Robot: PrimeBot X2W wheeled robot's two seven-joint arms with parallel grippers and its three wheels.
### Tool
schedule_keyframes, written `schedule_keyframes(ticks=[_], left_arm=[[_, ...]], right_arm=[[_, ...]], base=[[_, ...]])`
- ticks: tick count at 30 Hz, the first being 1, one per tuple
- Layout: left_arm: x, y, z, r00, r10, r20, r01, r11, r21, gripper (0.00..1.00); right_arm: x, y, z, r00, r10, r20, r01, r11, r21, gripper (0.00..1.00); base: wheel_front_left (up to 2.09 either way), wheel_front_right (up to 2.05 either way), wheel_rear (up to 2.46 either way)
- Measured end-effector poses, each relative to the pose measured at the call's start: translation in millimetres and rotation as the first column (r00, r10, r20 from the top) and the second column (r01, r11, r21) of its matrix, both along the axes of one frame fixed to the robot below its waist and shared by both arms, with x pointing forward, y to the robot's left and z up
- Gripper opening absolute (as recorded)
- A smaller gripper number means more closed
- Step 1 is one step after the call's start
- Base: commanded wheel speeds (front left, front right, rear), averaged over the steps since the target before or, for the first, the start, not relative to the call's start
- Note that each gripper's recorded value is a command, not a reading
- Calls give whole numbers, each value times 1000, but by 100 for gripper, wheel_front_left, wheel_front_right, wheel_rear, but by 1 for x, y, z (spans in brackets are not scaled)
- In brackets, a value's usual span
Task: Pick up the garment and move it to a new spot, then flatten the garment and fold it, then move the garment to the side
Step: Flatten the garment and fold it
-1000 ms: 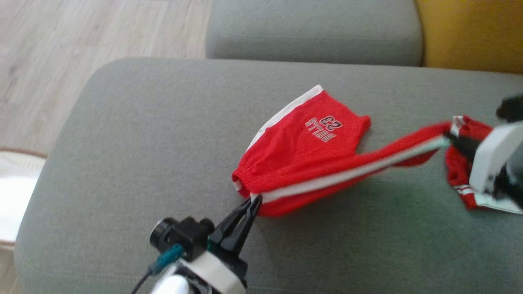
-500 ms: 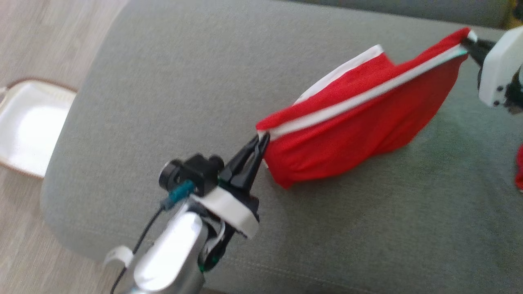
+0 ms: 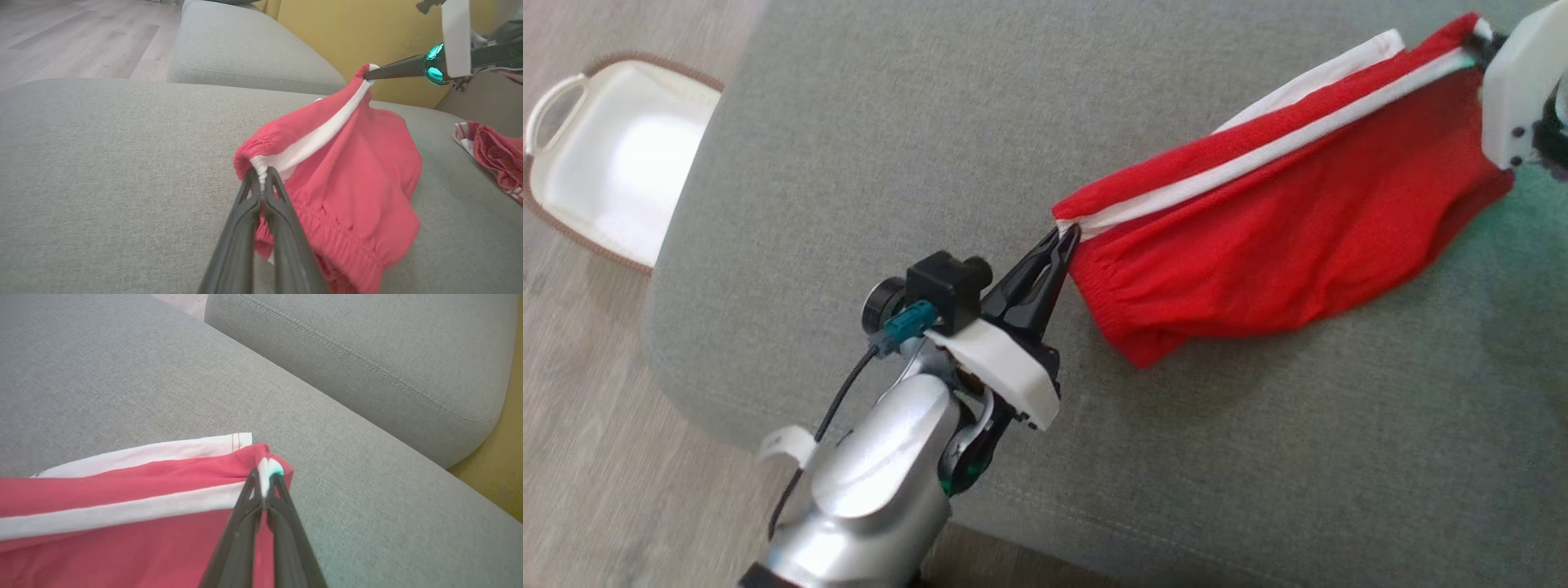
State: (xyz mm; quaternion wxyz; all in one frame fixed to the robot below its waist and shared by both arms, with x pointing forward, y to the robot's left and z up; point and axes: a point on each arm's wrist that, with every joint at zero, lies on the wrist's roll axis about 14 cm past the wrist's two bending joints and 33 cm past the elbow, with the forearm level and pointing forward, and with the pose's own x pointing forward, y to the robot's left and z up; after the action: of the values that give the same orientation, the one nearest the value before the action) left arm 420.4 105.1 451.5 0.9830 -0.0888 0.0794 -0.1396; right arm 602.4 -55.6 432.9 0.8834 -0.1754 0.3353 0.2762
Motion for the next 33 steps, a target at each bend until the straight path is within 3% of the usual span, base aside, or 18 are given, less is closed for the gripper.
schedule_keyframes(ticks=[5, 6, 7, 8, 9, 10, 12, 13, 14, 20, 24, 33], left_arm=[[7, 1, -9, 1000, 8, -30, -8, 1000, 4, 0], [8, 1, -10, 999, 9, -34, -9, 1000, 6, 0], [9, 3, -12, 999, 16, -39, -16, 1000, 7, 0], [10, 5, -13, 999, 23, -44, -23, 1000, 11, 0], [10, 6, -15, 998, 25, -49, -24, 1000, 14, 10], [11, 7, -17, 998, 31, -54, -30, 999, 16, 29], [11, 7, -17, 998, 31, -57, -30, 999, 18, 48], [11, 6, -19, 998, 31, -62, -30, 999, 21, 70], [10, 6, -21, 997, 33, -69, -31, 999, 26, 100], [11, 10, -18, 997, 43, -56, -40, 998, 55, 100], [16, 18, 0, 997, 74, -2, -74, 995, 61, 100], [8, 43, 52, 972, 171, 159, -178, 984, 31, 100]], right_arm=[[14, 7, -14, 1000, 8, 15, -8, 1000, -2, 0], [14, 9, -18, 1000, 15, 14, -15, 1000, -6, 5], [15, 11, -22, 1000, 23, 21, -23, 1000, -10, 81], [17, 13, -25, 999, 25, 26, -25, 1000, -7, 100], [18, 16, -27, 999, 25, 31, -25, 1000, -2, 100], [19, 18, -28, 999, 24, 35, -24, 1000, 10, 100], [21, 22, -27, 998, 21, 53, -22, 999, 31, 100], [22, 22, -25, 998, 16, 67, -18, 999, 37, 100], [24, 21, -22, 997, 8, 83, -12, 999, 45, 100], [29, 20, 11, 978, -54, 199, 20, 985, 169, 100], [22, 27, 47, 949, -95, 301, 1, 955, 297, 100], [-26, -5, 81, 886, -171, 431, -16, 918, 397, 100]], base=[[0, 0, 0], [0, 0, 0], [0, 0, 0], [0, 0, 0], [0, 0, 0], [0, 0, 0], [0, 0, 0], [0, 0, 0], [0, 0, 0], [0, 0, 0], [0, 0, 0], [0, 0, 0]])
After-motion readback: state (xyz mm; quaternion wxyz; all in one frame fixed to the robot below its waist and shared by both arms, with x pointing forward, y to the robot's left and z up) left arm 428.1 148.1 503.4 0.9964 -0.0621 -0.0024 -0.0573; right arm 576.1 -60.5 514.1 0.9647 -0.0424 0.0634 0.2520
